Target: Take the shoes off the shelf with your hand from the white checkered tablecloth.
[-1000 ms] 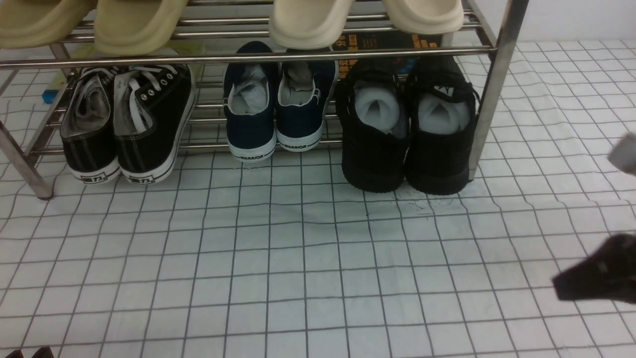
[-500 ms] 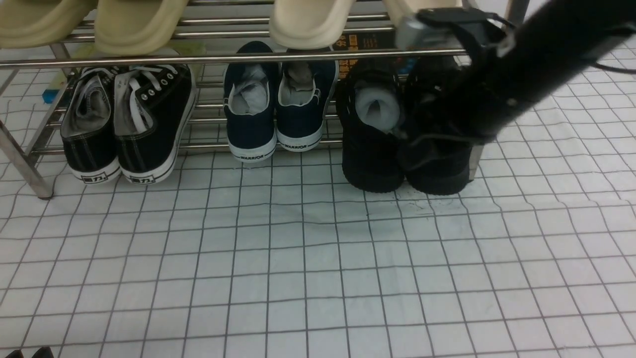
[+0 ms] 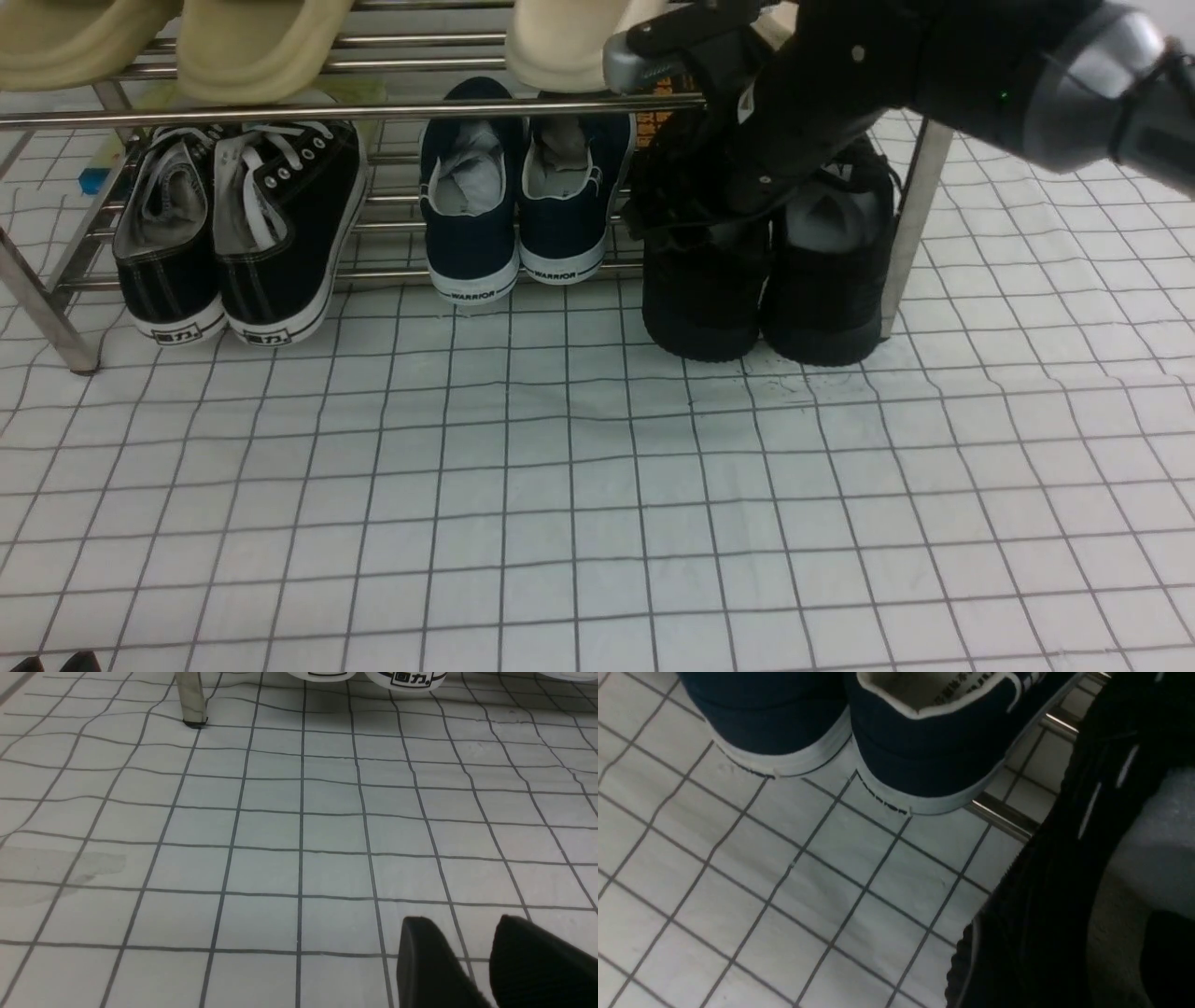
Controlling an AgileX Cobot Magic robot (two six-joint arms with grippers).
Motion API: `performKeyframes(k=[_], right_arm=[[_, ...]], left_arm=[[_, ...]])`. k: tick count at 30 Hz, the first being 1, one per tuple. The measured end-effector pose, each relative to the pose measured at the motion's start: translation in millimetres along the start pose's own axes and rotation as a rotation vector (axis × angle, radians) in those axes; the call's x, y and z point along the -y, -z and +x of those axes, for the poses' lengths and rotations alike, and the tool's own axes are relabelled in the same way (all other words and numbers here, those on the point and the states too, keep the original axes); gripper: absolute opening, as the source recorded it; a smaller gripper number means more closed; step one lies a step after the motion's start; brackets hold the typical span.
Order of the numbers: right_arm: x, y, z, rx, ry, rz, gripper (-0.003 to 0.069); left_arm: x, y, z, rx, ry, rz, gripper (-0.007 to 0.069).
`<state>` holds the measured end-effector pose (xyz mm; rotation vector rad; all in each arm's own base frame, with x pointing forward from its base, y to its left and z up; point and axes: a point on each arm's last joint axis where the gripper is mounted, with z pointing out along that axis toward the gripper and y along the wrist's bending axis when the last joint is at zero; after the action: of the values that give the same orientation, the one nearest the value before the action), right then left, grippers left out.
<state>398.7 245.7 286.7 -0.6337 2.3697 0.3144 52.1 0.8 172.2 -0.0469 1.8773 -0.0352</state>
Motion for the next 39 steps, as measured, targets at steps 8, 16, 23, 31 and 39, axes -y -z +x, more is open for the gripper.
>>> performKeyframes(k=[8, 16, 23, 31, 39], right_arm=[[2, -34, 8, 0.003, -0.004, 0.004, 0.0352], [2, -37, 9, -0.005, -0.005, 0.004, 0.0004], [-1, 6, -1, -0.003, 0.0, -0.002, 0.0001], [-12, 63, -6, -0.035, 0.044, -0.059, 0.0001], [-48, 108, 3, -0.118, 0.149, -0.178, 0.0001]], left_arm=[[0, 0, 0, 0.0, 0.0, 0.0, 0.024], [0, 0, 0, 0.0, 0.0, 0.0, 0.024], [0, 0, 0, 0.0, 0.0, 0.0, 0.024], [0, 0, 0, 0.0, 0.0, 0.0, 0.024], [0, 0, 0, 0.0, 0.0, 0.0, 0.024]])
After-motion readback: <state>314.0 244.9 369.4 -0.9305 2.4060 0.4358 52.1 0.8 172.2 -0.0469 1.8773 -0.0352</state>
